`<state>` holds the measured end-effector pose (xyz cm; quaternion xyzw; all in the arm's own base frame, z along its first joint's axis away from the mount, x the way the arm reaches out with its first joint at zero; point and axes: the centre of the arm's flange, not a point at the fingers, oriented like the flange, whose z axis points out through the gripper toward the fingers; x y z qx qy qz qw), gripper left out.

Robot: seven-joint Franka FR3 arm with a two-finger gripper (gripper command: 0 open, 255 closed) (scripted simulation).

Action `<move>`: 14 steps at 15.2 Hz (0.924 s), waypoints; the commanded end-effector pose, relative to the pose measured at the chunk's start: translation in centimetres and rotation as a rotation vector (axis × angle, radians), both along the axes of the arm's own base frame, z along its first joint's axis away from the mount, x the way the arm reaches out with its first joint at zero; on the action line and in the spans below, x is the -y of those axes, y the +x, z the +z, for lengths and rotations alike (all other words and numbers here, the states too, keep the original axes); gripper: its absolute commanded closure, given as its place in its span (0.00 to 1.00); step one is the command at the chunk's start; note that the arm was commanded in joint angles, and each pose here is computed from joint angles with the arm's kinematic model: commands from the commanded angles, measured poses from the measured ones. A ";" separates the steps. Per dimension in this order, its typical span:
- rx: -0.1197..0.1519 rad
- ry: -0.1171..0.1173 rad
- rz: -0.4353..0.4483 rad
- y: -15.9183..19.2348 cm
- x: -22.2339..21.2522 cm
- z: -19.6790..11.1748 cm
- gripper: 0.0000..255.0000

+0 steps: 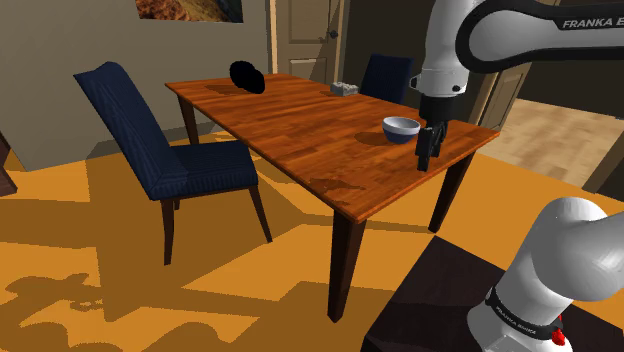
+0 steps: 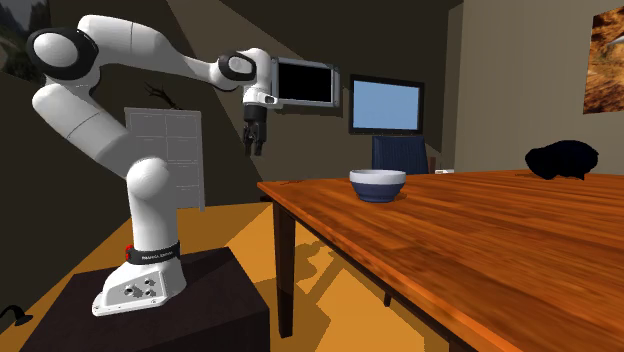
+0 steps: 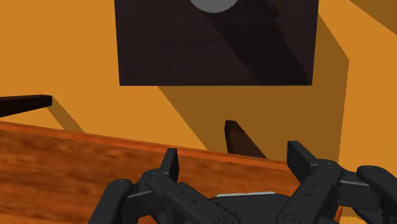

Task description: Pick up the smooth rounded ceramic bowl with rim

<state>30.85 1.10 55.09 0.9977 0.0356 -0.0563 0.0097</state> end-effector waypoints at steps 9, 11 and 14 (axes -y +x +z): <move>0.013 -0.032 0.032 5.6 8.2 -0.9 0.00; 0.016 -0.040 0.040 7.1 10.2 -1.1 0.00; 0.021 -0.051 0.052 9.3 13.3 -1.3 0.00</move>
